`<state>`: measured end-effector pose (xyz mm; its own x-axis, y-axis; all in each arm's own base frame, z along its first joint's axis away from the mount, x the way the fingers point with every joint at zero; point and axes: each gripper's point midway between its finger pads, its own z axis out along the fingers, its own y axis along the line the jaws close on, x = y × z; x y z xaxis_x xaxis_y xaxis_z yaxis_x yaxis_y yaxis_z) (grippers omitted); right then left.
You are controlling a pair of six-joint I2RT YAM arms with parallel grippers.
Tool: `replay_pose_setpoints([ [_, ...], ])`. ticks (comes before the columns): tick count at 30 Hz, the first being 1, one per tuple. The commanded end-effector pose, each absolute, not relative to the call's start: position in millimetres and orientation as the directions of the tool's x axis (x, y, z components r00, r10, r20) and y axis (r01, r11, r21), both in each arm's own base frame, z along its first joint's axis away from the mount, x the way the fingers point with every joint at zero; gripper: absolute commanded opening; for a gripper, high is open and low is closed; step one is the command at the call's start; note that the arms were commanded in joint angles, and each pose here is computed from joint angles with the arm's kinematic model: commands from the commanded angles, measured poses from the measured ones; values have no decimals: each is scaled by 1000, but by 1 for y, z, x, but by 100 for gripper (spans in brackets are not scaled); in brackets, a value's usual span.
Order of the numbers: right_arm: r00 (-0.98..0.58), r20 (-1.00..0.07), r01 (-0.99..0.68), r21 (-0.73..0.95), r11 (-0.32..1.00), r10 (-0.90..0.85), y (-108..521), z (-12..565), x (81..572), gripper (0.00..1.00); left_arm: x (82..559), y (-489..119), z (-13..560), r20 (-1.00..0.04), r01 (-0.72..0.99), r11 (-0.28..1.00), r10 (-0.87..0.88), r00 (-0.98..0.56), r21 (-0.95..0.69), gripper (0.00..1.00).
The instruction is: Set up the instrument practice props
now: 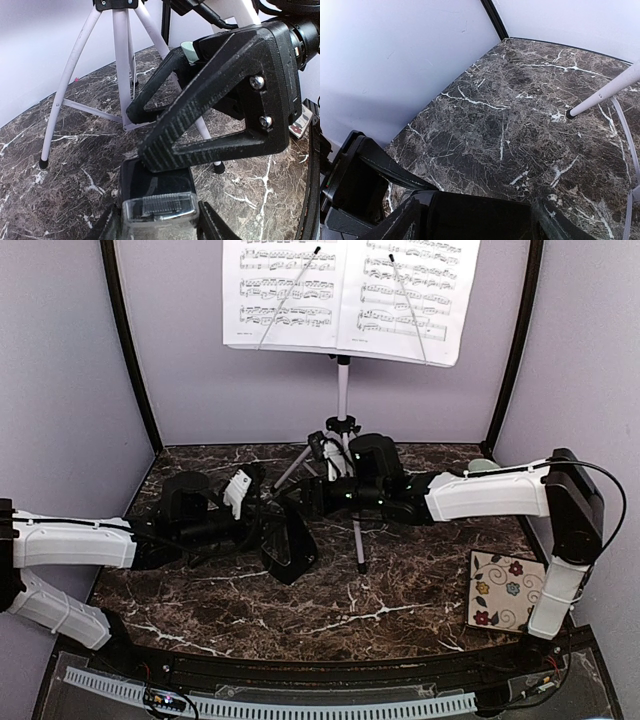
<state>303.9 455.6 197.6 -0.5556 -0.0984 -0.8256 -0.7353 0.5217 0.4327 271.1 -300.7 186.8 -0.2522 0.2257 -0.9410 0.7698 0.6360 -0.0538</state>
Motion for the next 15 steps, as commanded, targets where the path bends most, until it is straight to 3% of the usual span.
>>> replay_pose_setpoints([
  [1,-688,-661,-673,427,604,-299,429,113,282,76,274,-307,189,-940,779,624,228,-255,-60,8],
  [9,-707,-618,-656,392,645,-344,418,84,280,76,273,-310,194,-945,785,614,205,-255,-79,9],
  [15,-718,-571,-640,317,700,-399,394,50,275,75,269,-306,202,-948,783,616,190,-254,-87,25],
])
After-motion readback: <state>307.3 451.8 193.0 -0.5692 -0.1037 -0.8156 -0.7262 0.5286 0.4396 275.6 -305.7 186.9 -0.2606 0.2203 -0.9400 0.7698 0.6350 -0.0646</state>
